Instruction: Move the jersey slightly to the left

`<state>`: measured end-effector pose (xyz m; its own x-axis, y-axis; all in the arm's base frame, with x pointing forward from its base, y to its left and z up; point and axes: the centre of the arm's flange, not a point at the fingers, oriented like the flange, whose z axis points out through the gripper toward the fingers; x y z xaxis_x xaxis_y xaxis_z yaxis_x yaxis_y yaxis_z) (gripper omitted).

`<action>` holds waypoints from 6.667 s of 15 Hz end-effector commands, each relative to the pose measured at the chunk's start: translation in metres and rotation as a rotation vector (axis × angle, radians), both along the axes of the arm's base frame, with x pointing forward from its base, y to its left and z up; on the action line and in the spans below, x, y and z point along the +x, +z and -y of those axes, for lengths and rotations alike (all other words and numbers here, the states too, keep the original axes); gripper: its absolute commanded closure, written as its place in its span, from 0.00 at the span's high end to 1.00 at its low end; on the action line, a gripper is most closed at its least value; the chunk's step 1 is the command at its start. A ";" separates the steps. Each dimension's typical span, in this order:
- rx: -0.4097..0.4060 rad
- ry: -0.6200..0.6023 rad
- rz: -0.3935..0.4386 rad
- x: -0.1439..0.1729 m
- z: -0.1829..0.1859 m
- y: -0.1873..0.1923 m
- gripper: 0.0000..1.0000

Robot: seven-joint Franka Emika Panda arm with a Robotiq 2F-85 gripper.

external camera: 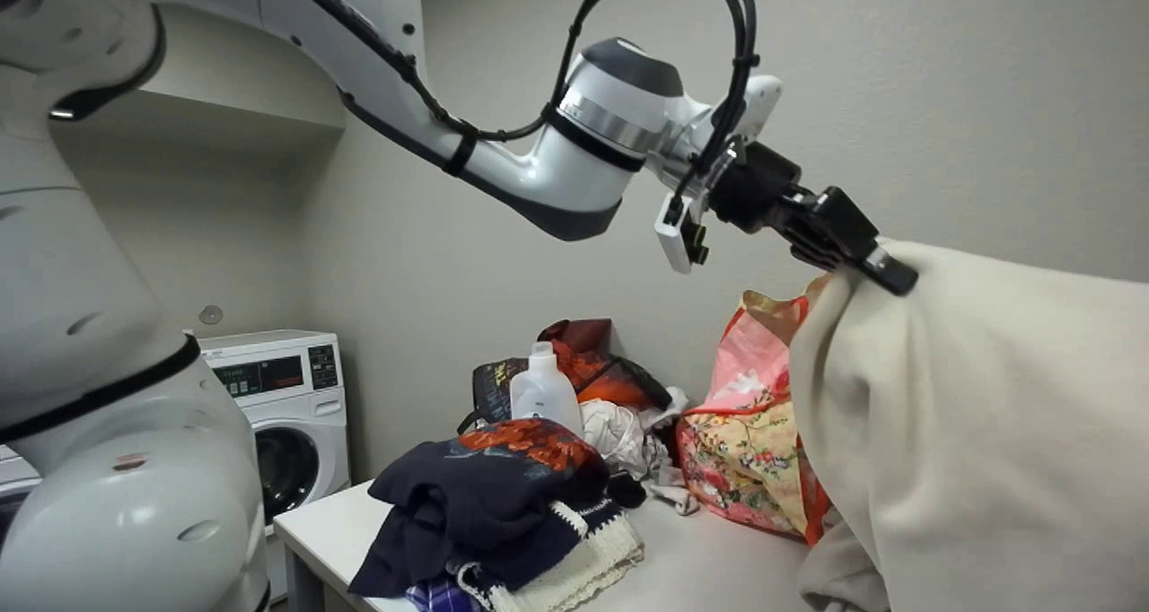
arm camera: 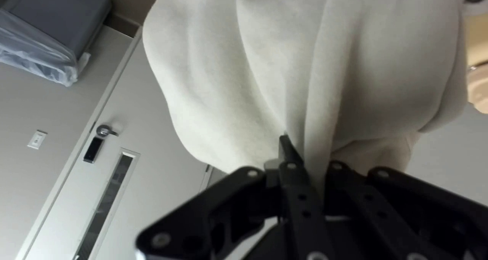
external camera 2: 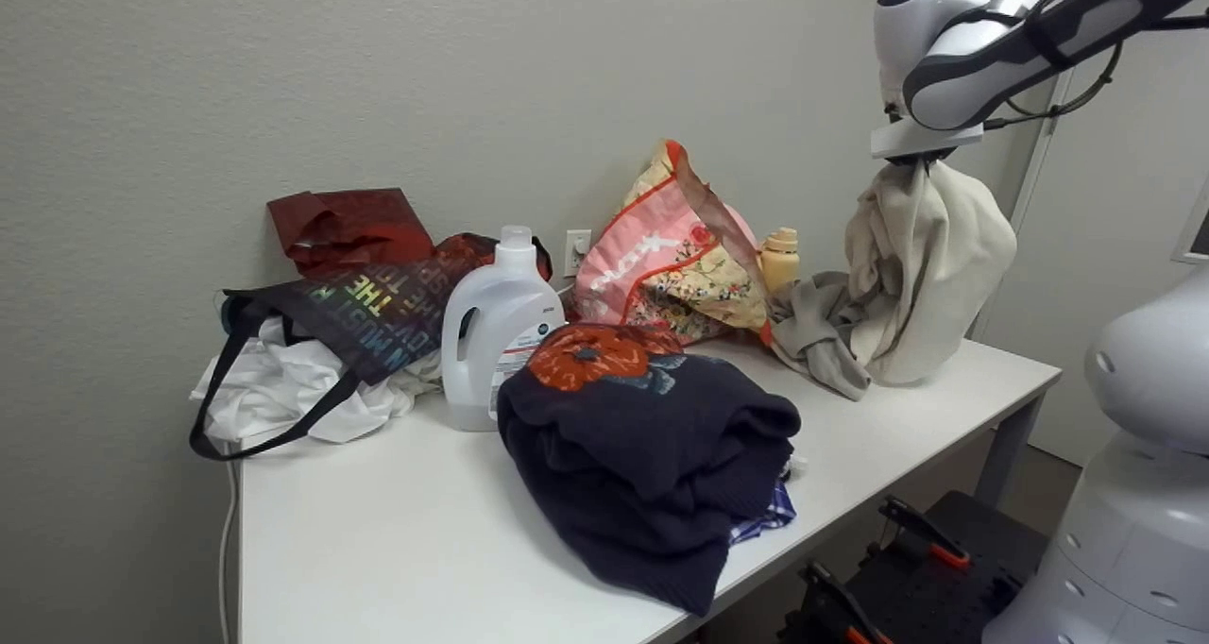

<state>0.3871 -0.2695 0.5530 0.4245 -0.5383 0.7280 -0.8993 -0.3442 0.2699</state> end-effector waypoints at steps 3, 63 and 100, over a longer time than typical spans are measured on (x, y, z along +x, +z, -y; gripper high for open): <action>-0.066 0.182 0.116 -0.001 -0.074 0.083 0.02; 0.255 0.031 -0.097 0.032 -0.012 -0.134 0.02; 0.208 0.292 -0.089 0.054 -0.098 -0.085 0.02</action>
<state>0.4277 -0.1705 0.4938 0.5922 -0.4965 0.6346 -0.7525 -0.6224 0.2153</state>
